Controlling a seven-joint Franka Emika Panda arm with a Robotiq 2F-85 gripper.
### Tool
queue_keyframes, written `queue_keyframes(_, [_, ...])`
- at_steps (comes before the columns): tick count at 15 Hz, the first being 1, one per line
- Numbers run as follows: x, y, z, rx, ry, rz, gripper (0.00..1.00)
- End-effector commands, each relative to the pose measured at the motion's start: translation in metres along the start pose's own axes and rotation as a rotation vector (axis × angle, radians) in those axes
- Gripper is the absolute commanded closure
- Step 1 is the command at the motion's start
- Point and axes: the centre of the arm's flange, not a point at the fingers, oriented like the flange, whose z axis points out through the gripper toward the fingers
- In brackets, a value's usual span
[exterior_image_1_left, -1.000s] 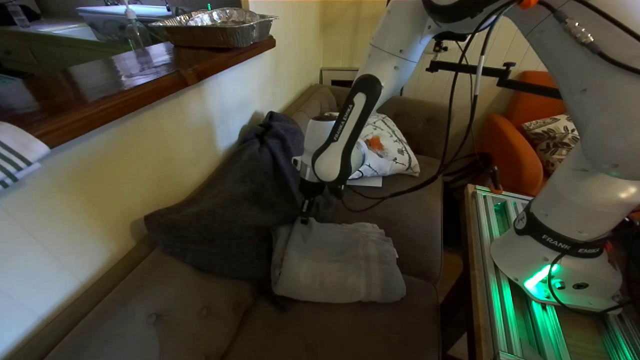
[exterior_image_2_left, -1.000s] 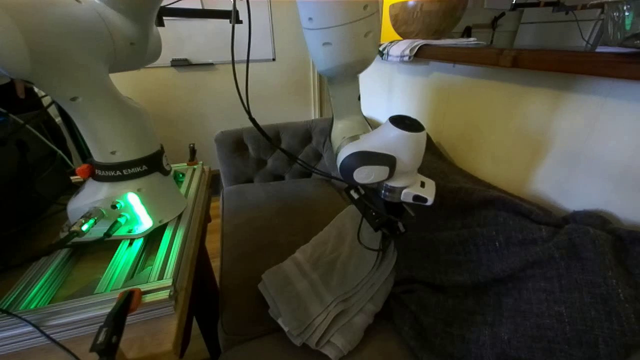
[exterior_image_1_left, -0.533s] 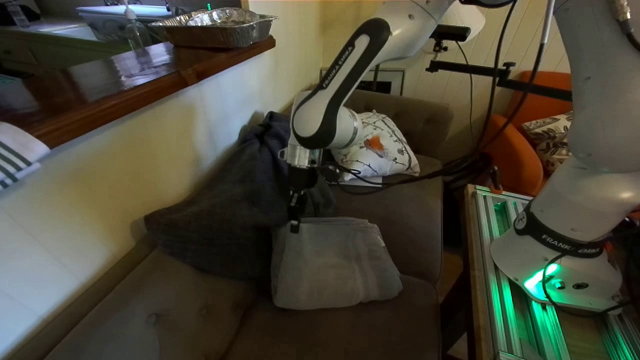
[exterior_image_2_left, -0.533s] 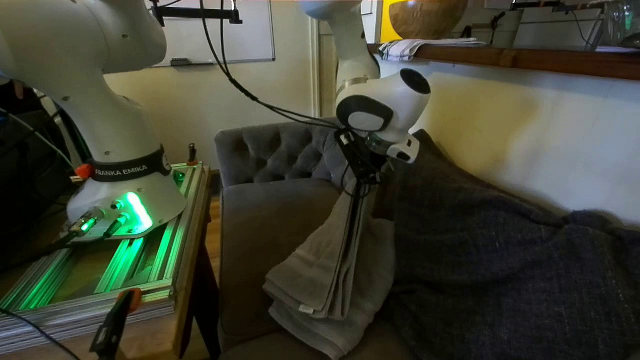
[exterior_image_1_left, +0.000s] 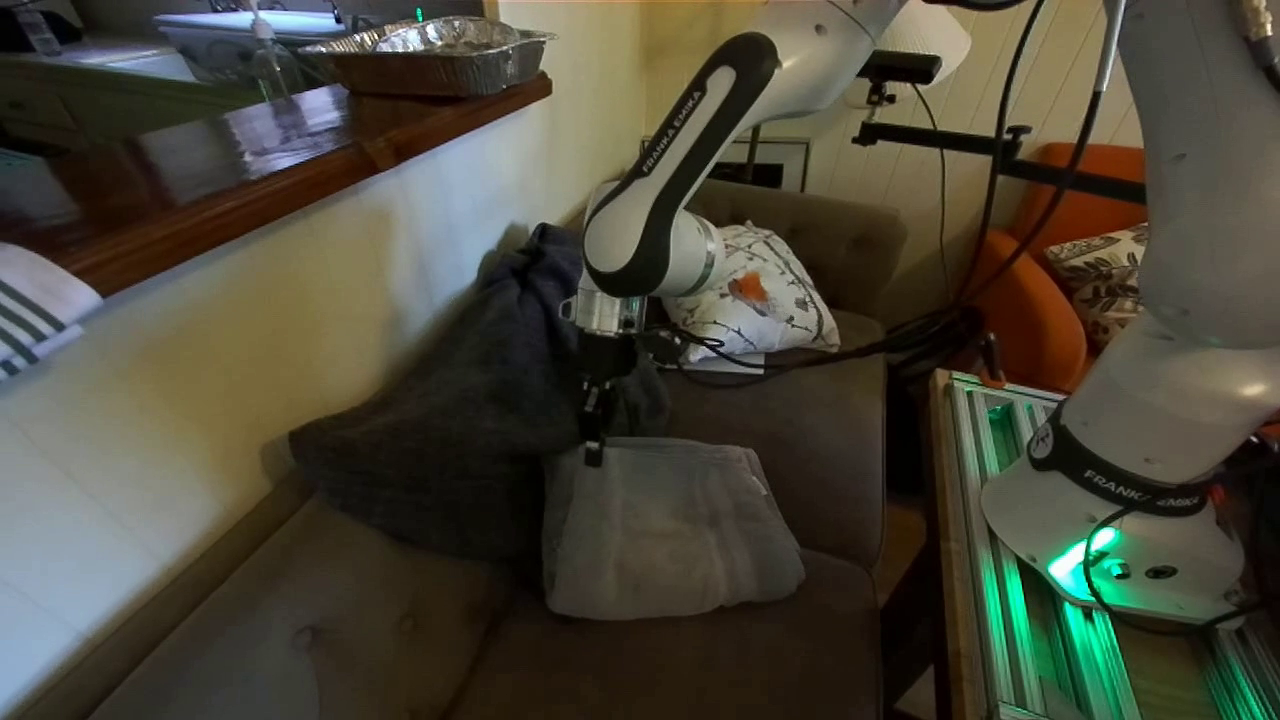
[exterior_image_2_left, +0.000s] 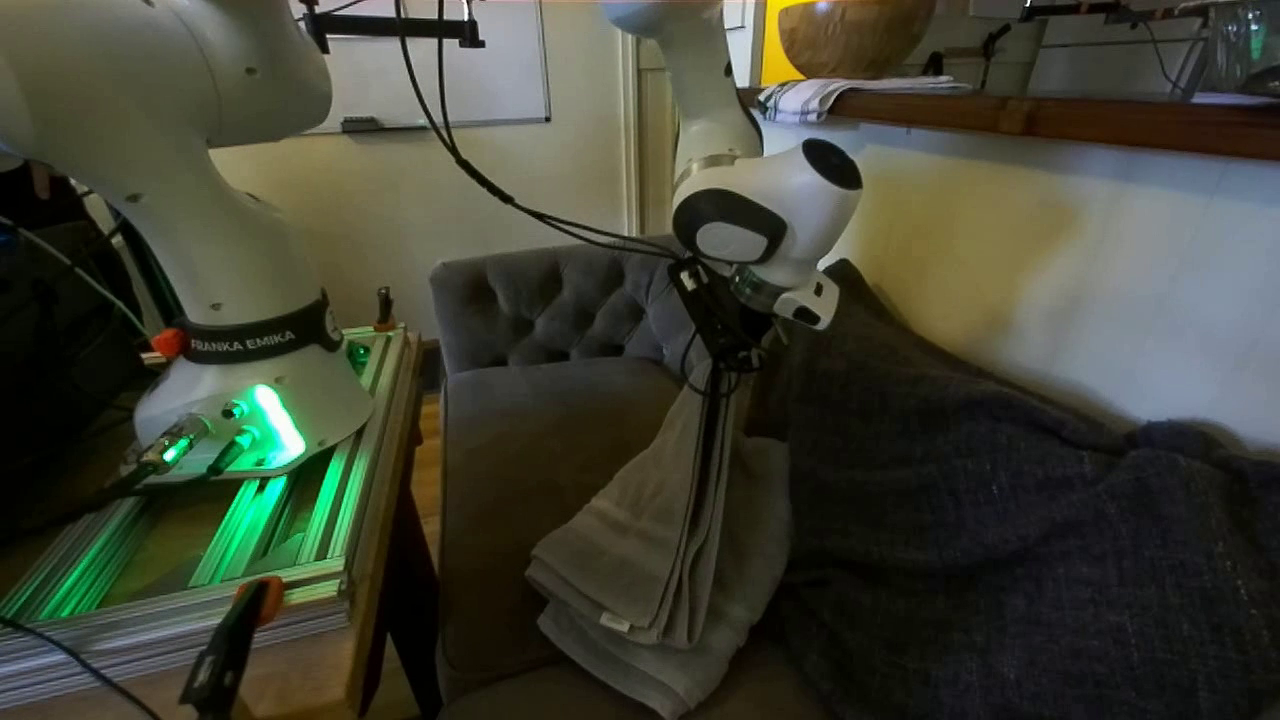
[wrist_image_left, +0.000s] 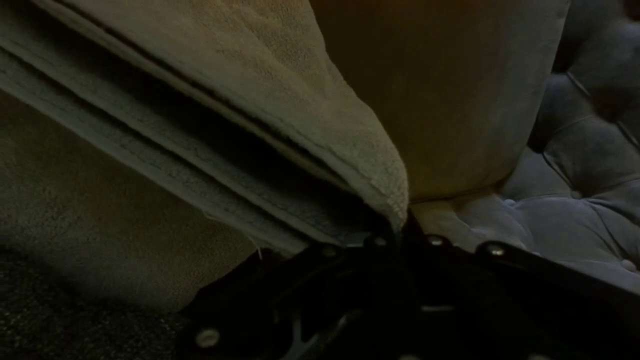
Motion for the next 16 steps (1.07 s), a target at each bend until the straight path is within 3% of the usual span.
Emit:
queue_keyframes(1, [0.002, -0.017, 0.019, 0.125, -0.006, -0.026, 0.98])
queue_keyframes(5, [0.006, -0.064, 0.081, 0.312, -0.021, -0.06, 0.98])
queue_keyframes(10, [0.016, -0.092, 0.147, 0.5, -0.091, -0.075, 0.98])
queue_keyframes(11, [-0.005, -0.089, 0.12, 0.384, -0.09, -0.073, 0.93])
queue_keyframes(15, [0.0, -0.089, 0.145, 0.444, -0.094, -0.071, 0.93])
queue_keyframes(16, [0.001, -0.088, 0.145, 0.447, -0.093, -0.071, 0.98])
